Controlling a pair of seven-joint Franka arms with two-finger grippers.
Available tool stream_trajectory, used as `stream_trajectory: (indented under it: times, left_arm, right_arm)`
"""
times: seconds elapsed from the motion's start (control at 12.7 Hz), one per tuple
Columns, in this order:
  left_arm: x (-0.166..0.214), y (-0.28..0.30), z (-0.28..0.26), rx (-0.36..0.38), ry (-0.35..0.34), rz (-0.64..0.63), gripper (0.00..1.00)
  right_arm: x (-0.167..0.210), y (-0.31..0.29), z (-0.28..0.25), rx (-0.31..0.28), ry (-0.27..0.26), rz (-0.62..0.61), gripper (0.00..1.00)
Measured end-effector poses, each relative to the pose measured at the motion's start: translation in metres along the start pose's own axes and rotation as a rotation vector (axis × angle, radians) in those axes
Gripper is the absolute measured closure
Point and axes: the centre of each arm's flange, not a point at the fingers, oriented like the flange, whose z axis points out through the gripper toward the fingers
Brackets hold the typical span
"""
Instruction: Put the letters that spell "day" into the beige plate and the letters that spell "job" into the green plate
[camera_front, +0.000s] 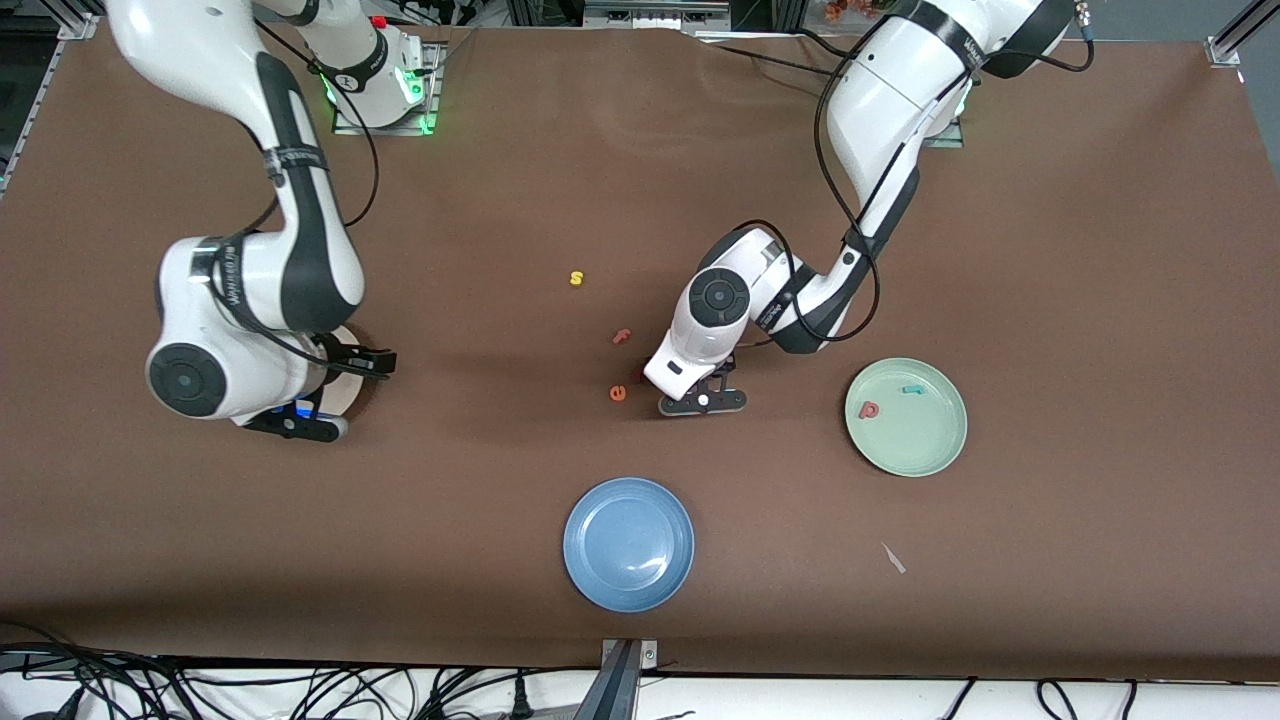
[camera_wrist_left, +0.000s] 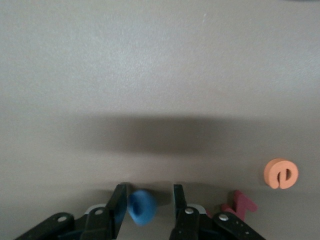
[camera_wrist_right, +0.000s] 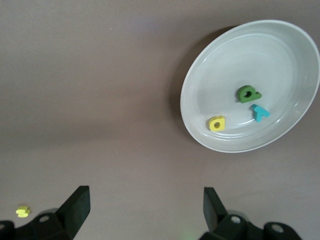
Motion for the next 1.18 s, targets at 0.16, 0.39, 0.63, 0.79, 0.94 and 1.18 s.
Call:
stream_trajectory:
  times: [0.16,0.39,0.63,0.79,0.94,1.18]
  left_arm:
    - [-0.002,-0.001,0.004,0.007,-0.008,0.001,0.58]
    - [-0.002,-0.002,0.004,0.029,-0.003,0.018,0.67]
    - [-0.004,-0.002,0.004,0.042,-0.003,0.028,0.72]
    - [-0.004,-0.001,0.004,0.045,-0.004,0.03,0.73]
    - [-0.005,-0.001,0.004,0.046,-0.005,0.031,0.73]
    - [-0.007,0.001,0.005,0.047,-0.009,0.031,0.64]
  right_arm:
    - [-0.006,0.016,-0.023,0.015,0.024,-0.04,0.0]
    - [-0.029,0.056,-0.07,0.043,0.081,-0.049,0.0]
    - [-0.075,0.096,-0.119,0.065,0.142,-0.053,0.0]
    - [-0.109,0.112,-0.142,0.041,0.155,-0.065,0.0]
    - [-0.126,0.116,-0.153,0.032,0.155,-0.09,0.0]
    - [-0.132,0.117,-0.158,0.026,0.163,-0.097,0.0]
